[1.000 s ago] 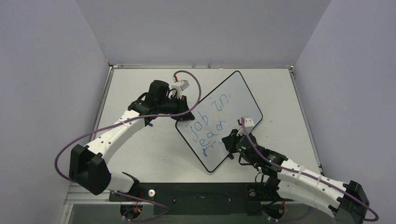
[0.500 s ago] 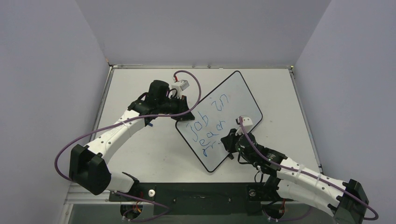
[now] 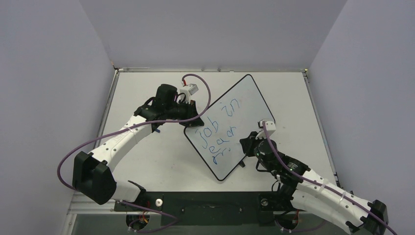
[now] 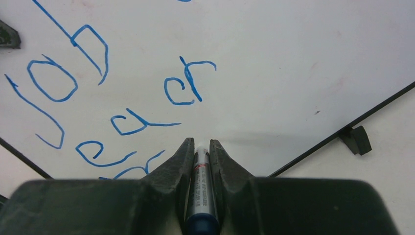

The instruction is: Write a sentence on the whiteboard

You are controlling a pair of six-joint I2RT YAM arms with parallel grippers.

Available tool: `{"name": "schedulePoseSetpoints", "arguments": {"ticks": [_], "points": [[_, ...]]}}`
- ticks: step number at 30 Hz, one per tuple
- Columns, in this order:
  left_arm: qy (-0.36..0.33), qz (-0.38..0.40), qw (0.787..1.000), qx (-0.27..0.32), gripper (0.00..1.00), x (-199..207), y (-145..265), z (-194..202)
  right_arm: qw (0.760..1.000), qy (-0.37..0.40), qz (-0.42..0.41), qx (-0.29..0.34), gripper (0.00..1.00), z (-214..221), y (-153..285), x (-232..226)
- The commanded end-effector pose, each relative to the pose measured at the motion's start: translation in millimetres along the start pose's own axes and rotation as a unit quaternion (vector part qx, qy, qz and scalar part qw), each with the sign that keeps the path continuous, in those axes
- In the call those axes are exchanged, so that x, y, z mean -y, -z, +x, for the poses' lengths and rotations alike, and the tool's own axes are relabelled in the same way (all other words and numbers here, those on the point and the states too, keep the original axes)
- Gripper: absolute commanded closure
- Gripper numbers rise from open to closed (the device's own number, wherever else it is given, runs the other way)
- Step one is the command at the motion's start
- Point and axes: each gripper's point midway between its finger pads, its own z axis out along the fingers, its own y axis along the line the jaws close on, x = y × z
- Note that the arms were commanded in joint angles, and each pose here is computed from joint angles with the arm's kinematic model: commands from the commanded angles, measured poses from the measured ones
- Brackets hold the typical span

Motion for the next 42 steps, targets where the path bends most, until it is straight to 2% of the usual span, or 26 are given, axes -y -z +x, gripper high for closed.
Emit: {"name": "schedulePoseSetpoints", "arguments": {"ticks": [1,11,42], "points": [[-0.033,-0.064,0.997,-0.016,1.00,-25.9,1.0,12.3,1.000,0.000,0.017,0.020,1.00,-9.6,-5.2,4.4],[-0.032,-0.064,0.997,-0.016,1.00,-26.4,0.6,13.2,1.000,-0.001,0.001,0.024,1.00,-16.3,-14.2,-7.2],[-0.033,-0.064,0.997,-0.015,1.00,-25.8,1.8,13.4,0.999,-0.013,-0.024,-0.019,1.00,15.4,-20.9,-11.2]]}}
